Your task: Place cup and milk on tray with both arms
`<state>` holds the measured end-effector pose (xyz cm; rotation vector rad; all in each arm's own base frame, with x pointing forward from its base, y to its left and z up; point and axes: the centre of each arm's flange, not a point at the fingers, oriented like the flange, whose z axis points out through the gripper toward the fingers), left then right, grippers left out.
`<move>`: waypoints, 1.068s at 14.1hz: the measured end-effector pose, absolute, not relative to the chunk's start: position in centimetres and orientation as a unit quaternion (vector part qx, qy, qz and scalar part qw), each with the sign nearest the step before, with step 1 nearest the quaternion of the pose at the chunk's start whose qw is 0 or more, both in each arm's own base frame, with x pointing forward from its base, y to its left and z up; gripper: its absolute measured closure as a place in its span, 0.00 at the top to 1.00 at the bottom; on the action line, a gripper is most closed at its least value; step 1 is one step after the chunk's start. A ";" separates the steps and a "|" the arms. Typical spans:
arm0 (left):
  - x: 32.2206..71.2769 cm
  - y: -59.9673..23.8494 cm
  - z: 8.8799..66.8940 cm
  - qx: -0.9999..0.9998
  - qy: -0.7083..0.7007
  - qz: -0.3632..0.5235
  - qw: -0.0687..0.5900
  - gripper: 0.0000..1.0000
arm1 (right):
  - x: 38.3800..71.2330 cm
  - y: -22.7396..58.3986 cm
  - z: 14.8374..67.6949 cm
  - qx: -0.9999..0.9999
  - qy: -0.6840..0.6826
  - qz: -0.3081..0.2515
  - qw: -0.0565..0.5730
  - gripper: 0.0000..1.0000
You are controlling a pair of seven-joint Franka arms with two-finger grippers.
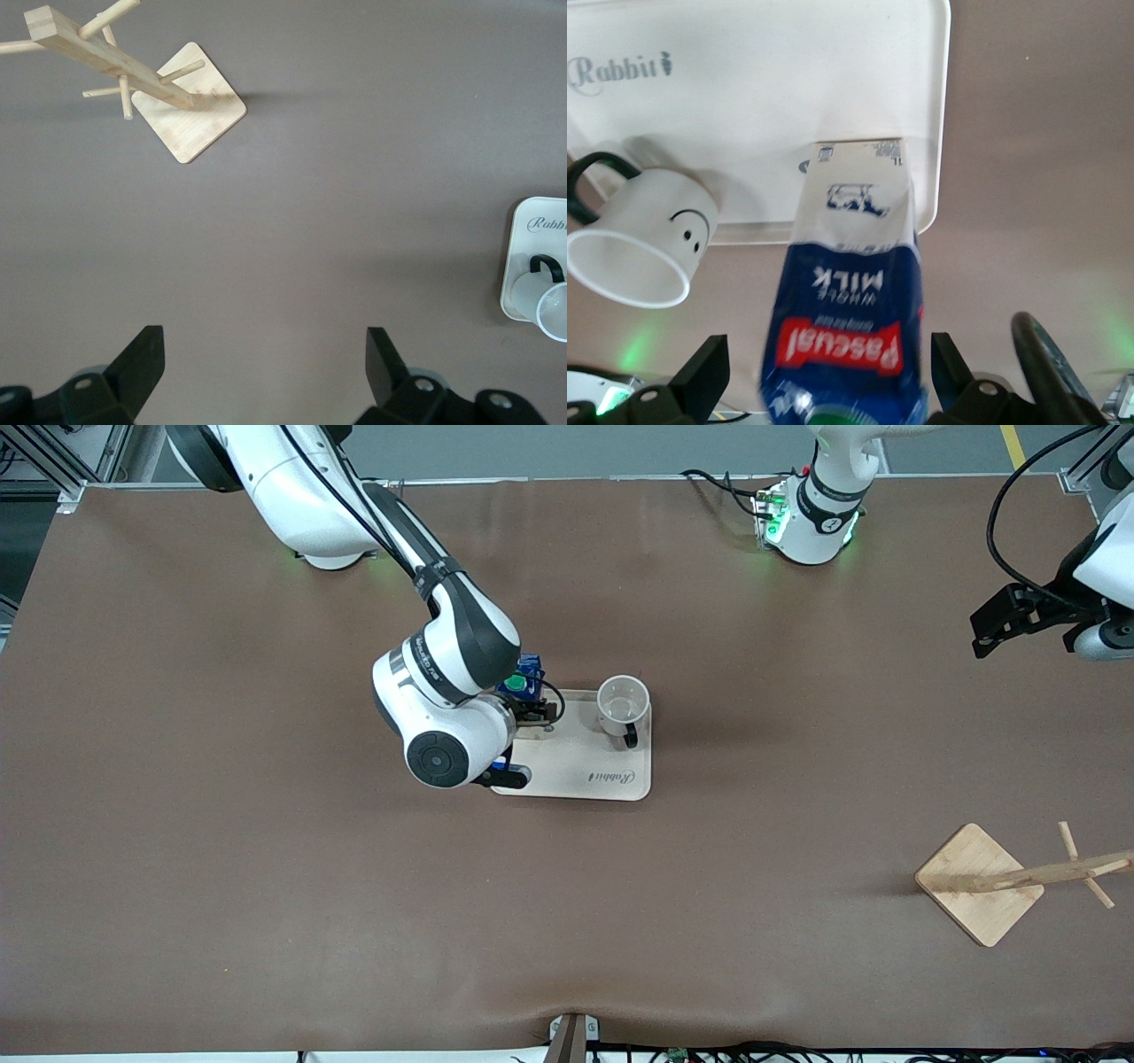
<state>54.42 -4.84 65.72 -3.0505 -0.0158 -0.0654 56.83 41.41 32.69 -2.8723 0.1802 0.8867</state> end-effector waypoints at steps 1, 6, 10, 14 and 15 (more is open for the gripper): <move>54.4 -4.8 65.8 -0.999 -0.005 -0.022 0.045 1.00 | 57.3 41.2 34.0 -0.954 0.059 0.287 0.068 1.00; 54.4 -5.0 65.8 -0.999 -0.004 -0.022 0.045 1.00 | 61.3 34.1 41.1 -0.956 0.091 0.268 0.084 1.00; 54.4 -5.2 65.8 -0.999 -0.003 -0.021 0.038 1.00 | 63.6 26.5 47.6 -0.958 0.131 0.229 0.115 1.00; 54.2 -5.5 65.7 -0.999 0.001 -0.015 0.039 1.00 | 63.9 21.9 52.9 -0.965 0.160 0.176 0.113 1.00; 54.1 -5.8 65.7 -0.999 0.004 -0.013 0.039 1.00 | 63.9 20.8 54.1 -0.965 0.168 0.165 0.115 1.00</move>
